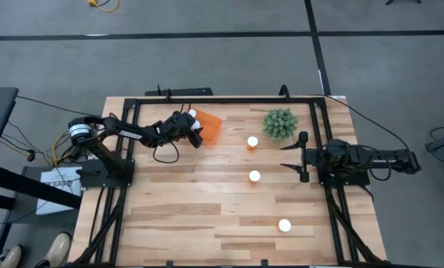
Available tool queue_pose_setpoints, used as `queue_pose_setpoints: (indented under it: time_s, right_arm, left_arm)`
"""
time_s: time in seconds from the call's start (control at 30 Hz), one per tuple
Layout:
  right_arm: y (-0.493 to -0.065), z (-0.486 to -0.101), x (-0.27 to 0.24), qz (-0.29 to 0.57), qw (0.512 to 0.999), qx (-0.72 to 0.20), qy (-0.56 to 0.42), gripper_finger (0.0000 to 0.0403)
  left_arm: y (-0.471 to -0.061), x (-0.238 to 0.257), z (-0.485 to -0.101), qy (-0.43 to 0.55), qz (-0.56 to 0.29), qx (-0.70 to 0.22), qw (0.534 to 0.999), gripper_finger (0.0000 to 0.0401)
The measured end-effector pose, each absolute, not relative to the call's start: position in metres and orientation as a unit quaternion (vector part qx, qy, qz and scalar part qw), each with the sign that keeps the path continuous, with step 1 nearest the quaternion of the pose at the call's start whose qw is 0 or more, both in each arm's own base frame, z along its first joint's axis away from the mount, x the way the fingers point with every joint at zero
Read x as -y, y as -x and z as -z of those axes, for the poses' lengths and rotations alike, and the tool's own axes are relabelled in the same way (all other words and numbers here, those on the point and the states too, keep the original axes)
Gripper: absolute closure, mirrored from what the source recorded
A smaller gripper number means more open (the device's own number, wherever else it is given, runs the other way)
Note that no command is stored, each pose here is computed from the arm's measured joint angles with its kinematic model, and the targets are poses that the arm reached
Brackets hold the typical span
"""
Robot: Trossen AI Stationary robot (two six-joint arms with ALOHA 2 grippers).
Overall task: Pick and place pill bottles into a basket
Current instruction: Put the orange pill bottle into the orange bin
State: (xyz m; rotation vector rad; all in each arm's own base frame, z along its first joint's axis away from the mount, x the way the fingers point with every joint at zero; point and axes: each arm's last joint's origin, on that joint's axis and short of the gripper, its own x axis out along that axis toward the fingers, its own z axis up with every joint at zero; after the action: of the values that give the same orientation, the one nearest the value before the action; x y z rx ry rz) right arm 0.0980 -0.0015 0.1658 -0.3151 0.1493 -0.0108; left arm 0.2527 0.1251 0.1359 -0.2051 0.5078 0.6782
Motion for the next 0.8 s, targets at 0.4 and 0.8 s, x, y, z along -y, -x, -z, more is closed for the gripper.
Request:
queue_pose_setpoints:
  time_s: [0.4,0.8]
  right_arm:
    - [-0.098,-0.166,0.001,0.005,0.985,-0.074,0.157,0.0138]
    - [-0.098,-0.166,0.001,0.005,0.985,-0.074,0.157,0.0138]
  left_arm:
    - [-0.253,-0.124,-0.136,0.097,-0.314,-0.250,0.911,0.0182]
    - [-0.260,-0.118,-0.147,0.093,-0.267,-0.200,0.938,0.0148]
